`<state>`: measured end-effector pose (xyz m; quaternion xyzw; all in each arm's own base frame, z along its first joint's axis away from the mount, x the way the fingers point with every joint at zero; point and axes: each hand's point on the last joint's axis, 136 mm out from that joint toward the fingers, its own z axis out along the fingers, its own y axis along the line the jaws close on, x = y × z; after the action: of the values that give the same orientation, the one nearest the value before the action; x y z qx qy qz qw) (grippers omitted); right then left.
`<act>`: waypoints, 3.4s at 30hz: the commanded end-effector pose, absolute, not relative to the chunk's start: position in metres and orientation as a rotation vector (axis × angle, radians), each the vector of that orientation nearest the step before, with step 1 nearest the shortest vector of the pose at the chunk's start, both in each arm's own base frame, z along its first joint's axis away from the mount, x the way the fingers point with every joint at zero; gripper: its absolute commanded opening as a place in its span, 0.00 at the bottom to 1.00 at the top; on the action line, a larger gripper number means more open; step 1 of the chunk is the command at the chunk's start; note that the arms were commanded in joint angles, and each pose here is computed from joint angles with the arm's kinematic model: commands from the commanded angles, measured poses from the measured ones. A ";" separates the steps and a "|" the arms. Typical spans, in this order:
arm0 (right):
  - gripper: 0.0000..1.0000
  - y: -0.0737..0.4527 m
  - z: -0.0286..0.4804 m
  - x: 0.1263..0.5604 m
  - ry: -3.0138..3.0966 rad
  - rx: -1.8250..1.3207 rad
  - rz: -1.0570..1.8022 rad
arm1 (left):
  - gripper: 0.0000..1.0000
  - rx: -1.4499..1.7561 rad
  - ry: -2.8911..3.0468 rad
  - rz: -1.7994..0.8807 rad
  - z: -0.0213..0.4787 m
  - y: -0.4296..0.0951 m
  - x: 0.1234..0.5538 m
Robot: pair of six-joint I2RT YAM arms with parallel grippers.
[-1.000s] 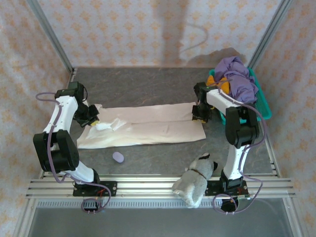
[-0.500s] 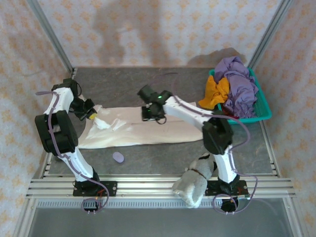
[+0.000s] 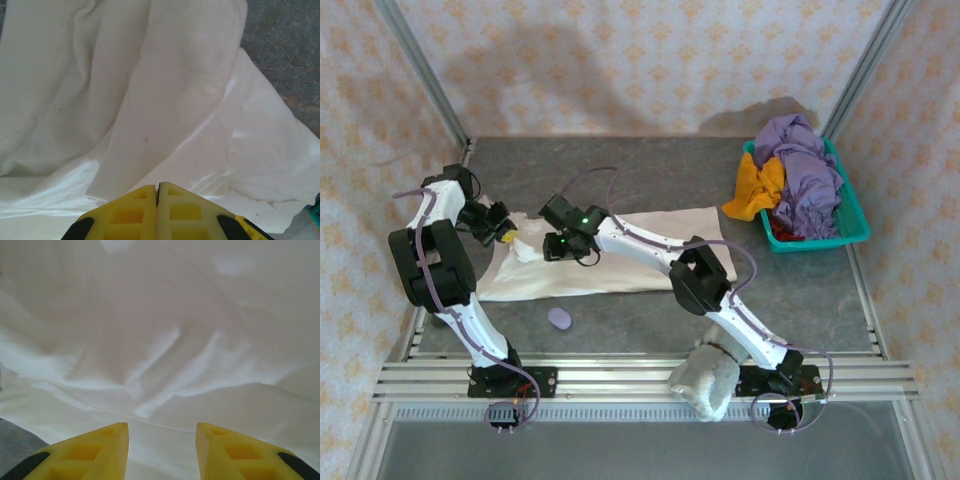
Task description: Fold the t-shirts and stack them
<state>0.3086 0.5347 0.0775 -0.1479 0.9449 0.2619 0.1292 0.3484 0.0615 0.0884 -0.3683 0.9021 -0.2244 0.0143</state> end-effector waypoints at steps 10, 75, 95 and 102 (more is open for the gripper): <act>0.37 0.557 0.051 0.307 2.806 -0.337 0.890 | 0.00 -1.108 2.808 -0.757 0.085 0.058 0.339; 0.42 0.359 0.077 0.381 2.928 0.002 0.748 | 0.41 -0.629 3.021 0.082 0.113 0.069 0.405; 0.42 0.334 0.038 0.408 2.966 0.136 0.758 | 0.33 -0.493 3.259 0.162 0.049 0.058 0.390; 0.42 0.329 0.025 0.408 2.990 0.153 0.754 | 0.20 -0.493 3.267 0.226 0.047 0.064 0.386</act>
<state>0.4027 0.3332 0.0358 0.0497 0.9659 0.2528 0.0268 0.3923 0.0582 0.0479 -0.1572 0.9838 0.0455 -0.0737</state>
